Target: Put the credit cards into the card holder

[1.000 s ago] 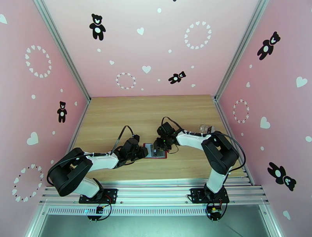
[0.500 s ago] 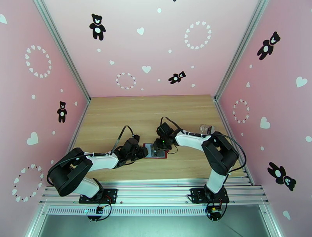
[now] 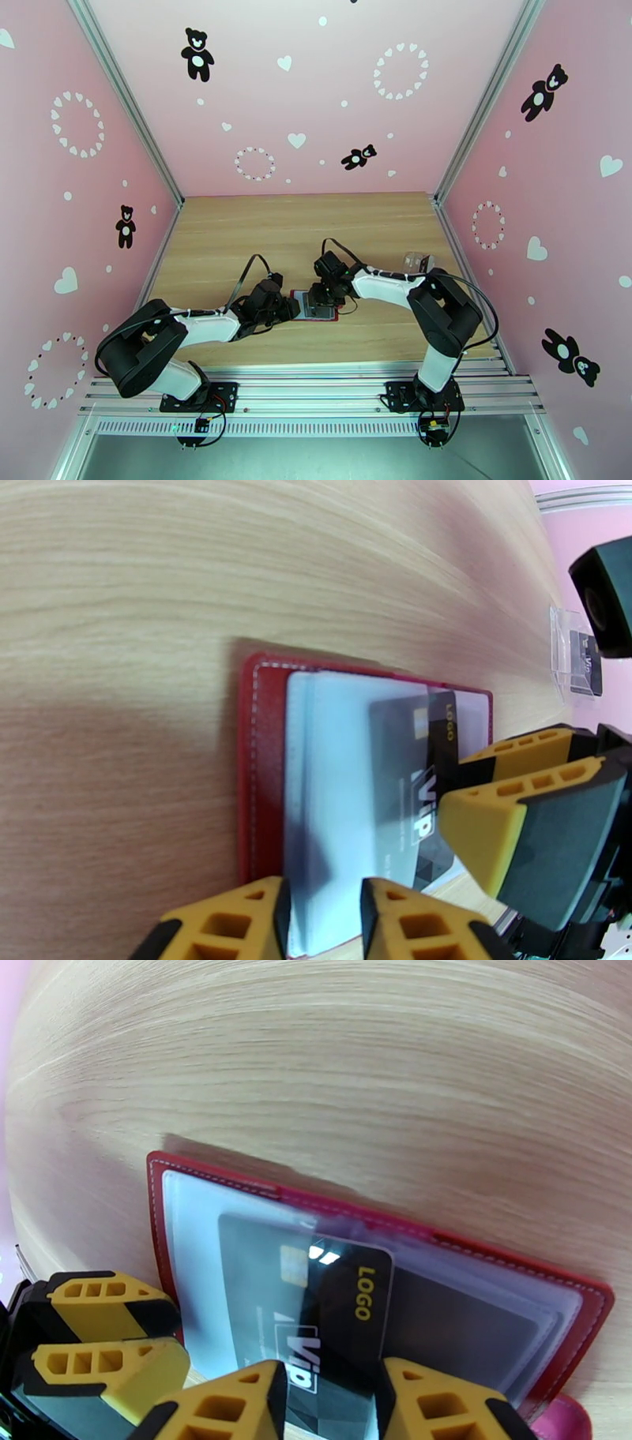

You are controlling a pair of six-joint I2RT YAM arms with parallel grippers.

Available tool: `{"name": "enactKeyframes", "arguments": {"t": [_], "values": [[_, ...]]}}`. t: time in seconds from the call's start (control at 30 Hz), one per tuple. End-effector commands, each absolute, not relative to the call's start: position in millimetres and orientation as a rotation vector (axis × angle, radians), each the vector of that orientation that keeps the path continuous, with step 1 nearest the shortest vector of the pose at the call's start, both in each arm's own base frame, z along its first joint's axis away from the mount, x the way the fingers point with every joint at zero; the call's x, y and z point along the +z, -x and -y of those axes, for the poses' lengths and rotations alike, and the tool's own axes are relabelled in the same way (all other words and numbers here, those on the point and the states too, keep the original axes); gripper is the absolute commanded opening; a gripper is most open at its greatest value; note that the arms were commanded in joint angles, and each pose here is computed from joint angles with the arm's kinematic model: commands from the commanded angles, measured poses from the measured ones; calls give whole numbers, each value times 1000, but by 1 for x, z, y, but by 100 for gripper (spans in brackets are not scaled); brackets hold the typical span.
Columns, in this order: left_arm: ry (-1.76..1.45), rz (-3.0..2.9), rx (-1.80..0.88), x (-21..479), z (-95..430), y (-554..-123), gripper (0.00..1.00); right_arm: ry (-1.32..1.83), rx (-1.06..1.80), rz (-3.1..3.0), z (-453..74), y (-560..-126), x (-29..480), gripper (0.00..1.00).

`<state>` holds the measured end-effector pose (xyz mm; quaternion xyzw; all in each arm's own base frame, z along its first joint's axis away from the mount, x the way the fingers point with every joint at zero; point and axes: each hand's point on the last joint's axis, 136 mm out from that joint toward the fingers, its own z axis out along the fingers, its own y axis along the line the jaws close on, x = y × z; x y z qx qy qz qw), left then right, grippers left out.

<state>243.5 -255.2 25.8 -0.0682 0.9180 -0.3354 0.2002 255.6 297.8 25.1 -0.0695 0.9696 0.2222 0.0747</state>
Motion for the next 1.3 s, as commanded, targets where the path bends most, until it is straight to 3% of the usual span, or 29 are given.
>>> {"name": "enactKeyframes", "arguments": {"t": [0.0, 0.67, 1.27], "values": [[174, -2622, -904, 15, 253, -234, 31, 174, 660, -2984, -297, -235, 13, 37], [163, -2615, -912, 18, 257, -234, 31, 132, 858, -2952, -331, -230, 23, 36], [157, -2579, -902, 37, 250, -232, 31, 234, 583, -2905, -302, -240, 42, 36]]}}
